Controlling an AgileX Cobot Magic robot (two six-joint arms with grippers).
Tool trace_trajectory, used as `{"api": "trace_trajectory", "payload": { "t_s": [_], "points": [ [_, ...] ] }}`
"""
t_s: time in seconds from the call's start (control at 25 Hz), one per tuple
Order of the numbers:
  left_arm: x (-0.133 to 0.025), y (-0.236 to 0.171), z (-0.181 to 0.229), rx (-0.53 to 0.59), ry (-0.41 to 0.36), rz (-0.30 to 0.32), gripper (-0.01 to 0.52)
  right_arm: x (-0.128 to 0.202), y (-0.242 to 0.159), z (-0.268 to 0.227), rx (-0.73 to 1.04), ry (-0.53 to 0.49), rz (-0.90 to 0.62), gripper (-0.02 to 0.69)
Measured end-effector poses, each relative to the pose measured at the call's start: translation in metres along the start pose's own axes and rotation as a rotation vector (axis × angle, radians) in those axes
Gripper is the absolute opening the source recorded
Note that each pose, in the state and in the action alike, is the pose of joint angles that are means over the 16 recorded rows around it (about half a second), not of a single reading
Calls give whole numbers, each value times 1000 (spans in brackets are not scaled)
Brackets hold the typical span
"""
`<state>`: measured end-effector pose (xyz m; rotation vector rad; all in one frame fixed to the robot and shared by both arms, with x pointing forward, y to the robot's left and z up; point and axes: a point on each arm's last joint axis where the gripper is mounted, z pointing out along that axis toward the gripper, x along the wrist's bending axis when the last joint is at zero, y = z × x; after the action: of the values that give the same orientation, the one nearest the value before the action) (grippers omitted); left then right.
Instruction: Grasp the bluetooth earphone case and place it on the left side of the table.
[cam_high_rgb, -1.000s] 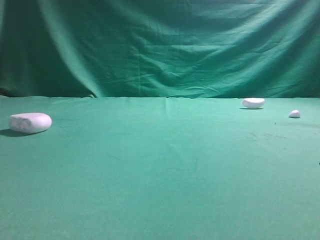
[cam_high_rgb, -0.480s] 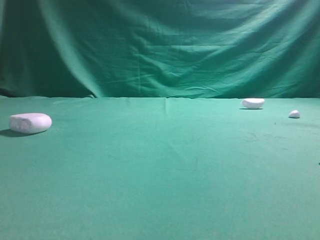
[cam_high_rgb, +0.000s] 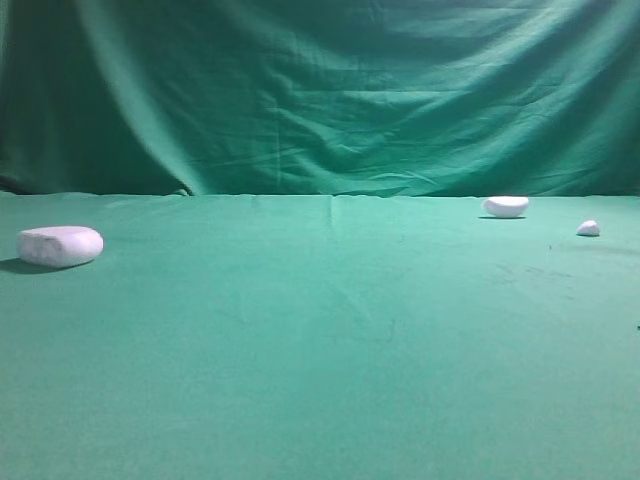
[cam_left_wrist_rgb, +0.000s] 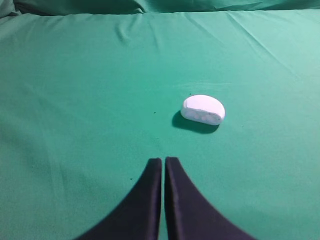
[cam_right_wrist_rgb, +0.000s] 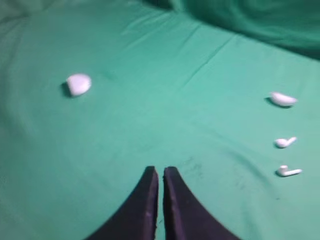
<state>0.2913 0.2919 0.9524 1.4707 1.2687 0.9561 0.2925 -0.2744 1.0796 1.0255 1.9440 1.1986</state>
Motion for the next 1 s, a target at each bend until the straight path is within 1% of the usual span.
{"api": "trace_trajectory", "payload": {
  "t_s": [0.24,0.48,0.72,1.0],
  "points": [
    [0,0,0,0,0,0,0,-2,-54,15,-106,-180,109,0],
    [0,0,0,0,0,0,0,-4,-98,30,-121,-324,219,0],
    [0,0,0,0,0,0,0,-4,-121,38,-100,-396,291,0],
    [0,0,0,0,0,0,0,-5,-129,41,-83,-421,314,0]
  ]
}}
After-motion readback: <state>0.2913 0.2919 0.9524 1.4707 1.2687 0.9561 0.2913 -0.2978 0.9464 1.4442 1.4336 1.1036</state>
